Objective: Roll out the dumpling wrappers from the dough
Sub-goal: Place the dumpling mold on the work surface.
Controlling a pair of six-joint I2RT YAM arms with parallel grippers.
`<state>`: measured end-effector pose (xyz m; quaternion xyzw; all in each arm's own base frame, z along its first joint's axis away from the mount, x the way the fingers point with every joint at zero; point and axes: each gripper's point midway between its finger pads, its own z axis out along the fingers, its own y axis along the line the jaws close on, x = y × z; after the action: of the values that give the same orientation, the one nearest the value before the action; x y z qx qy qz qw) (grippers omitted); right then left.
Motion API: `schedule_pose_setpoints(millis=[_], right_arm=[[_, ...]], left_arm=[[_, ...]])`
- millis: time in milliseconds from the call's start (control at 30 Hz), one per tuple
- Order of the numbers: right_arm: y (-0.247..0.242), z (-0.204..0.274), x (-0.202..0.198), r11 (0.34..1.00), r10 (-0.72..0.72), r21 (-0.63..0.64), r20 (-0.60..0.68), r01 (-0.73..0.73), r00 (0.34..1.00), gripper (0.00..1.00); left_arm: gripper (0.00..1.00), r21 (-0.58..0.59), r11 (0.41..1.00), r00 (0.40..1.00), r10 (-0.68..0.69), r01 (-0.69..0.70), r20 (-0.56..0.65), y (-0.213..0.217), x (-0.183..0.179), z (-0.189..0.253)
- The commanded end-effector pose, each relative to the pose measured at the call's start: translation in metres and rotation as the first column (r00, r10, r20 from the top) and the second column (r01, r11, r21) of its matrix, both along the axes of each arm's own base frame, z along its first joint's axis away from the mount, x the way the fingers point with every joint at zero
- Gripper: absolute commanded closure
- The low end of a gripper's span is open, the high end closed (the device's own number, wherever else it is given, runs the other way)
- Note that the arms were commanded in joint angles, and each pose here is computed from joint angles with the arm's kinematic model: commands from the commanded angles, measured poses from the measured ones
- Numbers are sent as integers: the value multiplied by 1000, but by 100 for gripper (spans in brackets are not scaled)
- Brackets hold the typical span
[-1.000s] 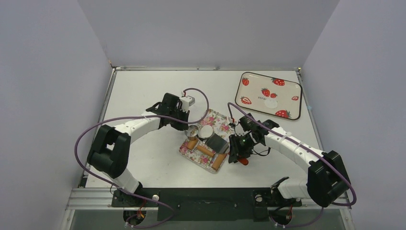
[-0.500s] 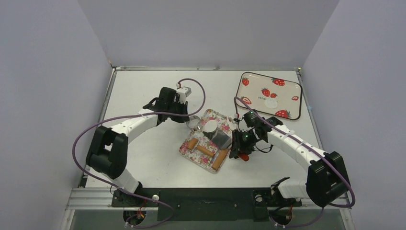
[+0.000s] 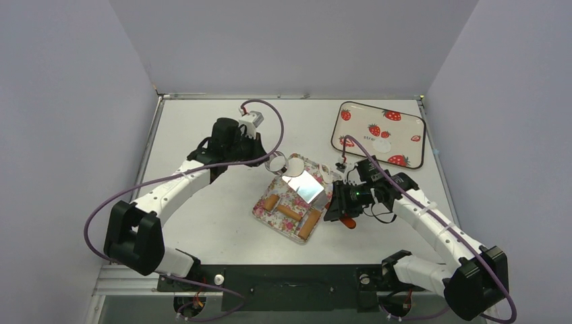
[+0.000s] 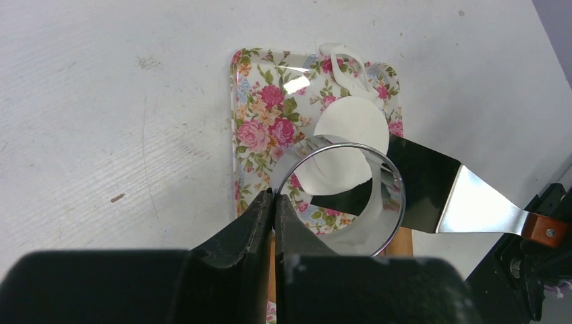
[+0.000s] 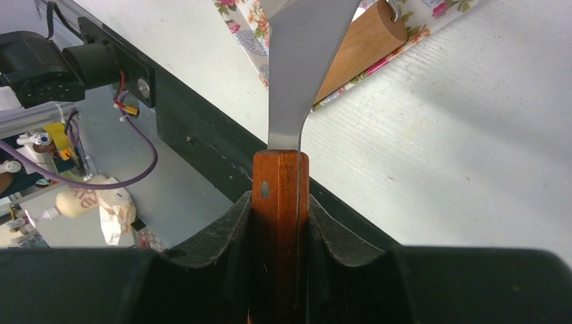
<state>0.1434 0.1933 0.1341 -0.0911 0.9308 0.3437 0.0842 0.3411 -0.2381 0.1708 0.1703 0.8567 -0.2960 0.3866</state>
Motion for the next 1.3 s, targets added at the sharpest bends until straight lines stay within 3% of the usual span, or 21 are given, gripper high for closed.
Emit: schedule_pose_setpoints(millis=[0, 133, 367, 500, 833, 1033, 1133, 1267], right_arm=[[7, 14, 3, 997, 21, 78, 48, -24, 999, 100], [5, 11, 3, 997, 17, 75, 50, -21, 999, 100], [5, 15, 7, 997, 7, 82, 54, -12, 999, 100], [2, 12, 6, 997, 0, 75, 54, -4, 999, 100], [-19, 5, 19, 995, -102, 17, 44, 101, 994, 100], [-22, 16, 26, 993, -110, 43, 80, 107, 991, 100], [-22, 20, 26, 993, -107, 52, 89, 103, 990, 100], [-23, 21, 25, 994, -103, 56, 92, 98, 990, 100]], left_arm=[[100, -54, 998, 1000, 19, -18, 21, 3, -11, 26], [100, -79, 997, 999, 26, -25, 22, 5, -19, 31], [100, 15, 996, 986, 91, -89, -142, 19, -26, -18], [100, 56, 993, 977, 115, -107, -178, 25, -25, -35], [100, 127, 989, 984, 93, -74, -151, 26, -3, -57], [100, 126, 991, 994, -29, 43, -110, -3, 1, -60], [72, 31, 992, 990, -116, 119, -78, -25, 2, -48], [65, -36, 964, 961, -264, 262, -76, -37, -19, -46]])
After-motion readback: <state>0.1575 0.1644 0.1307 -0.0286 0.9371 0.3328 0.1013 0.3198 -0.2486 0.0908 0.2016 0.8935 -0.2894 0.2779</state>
